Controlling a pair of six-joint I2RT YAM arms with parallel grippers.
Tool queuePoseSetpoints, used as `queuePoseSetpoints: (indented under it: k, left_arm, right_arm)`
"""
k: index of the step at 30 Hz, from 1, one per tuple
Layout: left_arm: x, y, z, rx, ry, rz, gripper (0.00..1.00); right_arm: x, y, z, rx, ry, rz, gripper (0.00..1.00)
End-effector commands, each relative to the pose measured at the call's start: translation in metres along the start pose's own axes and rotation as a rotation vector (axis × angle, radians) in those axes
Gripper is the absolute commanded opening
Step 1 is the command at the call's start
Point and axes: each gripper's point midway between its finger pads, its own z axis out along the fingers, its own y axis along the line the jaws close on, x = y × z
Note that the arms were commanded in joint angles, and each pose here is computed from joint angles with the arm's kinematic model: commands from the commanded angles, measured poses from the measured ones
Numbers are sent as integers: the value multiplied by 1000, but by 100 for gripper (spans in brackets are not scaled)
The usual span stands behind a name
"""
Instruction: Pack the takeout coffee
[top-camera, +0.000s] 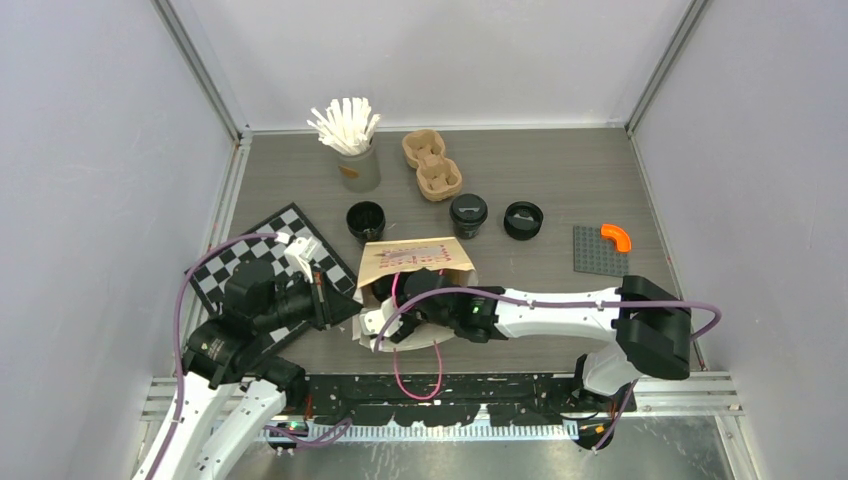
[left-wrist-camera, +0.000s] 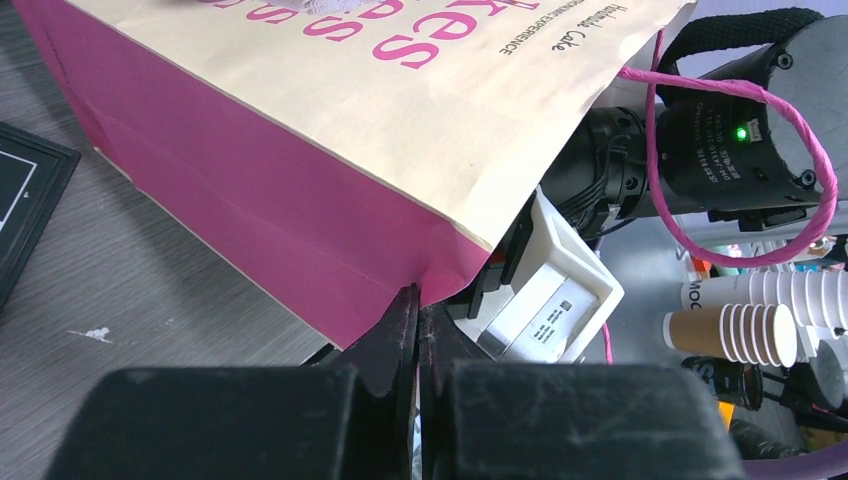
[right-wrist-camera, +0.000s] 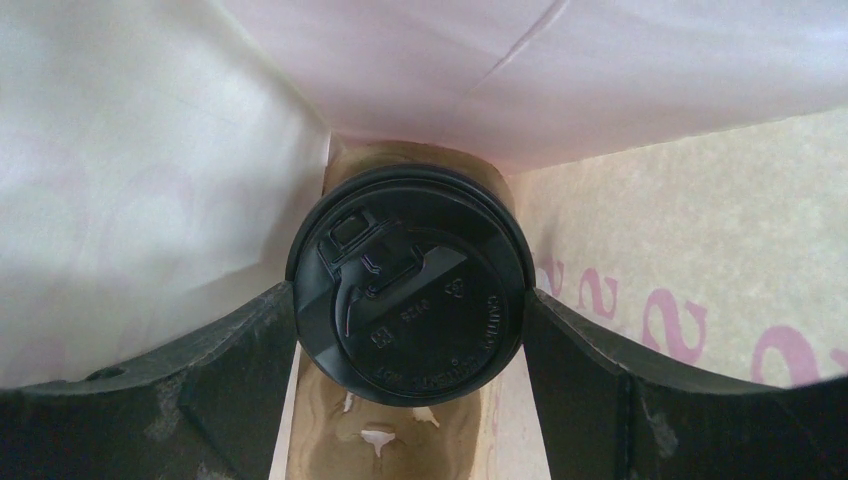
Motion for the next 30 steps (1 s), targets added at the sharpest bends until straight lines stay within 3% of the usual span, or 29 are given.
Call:
queuePoseSetpoints:
  k: [1, 18, 30]
  left_arm:
    - [-10, -10, -3, 27, -37, 6, 0]
    - [-8, -10, -6, 22, -28, -3, 0]
    - [-17, -2, -13, -71, -70, -42, 0]
  right_arm:
    - [-18, -19, 2, 35, -59, 21, 70]
    - [4, -18, 23, 56, 65, 37, 71]
    - [21, -20, 20, 118, 116, 41, 71]
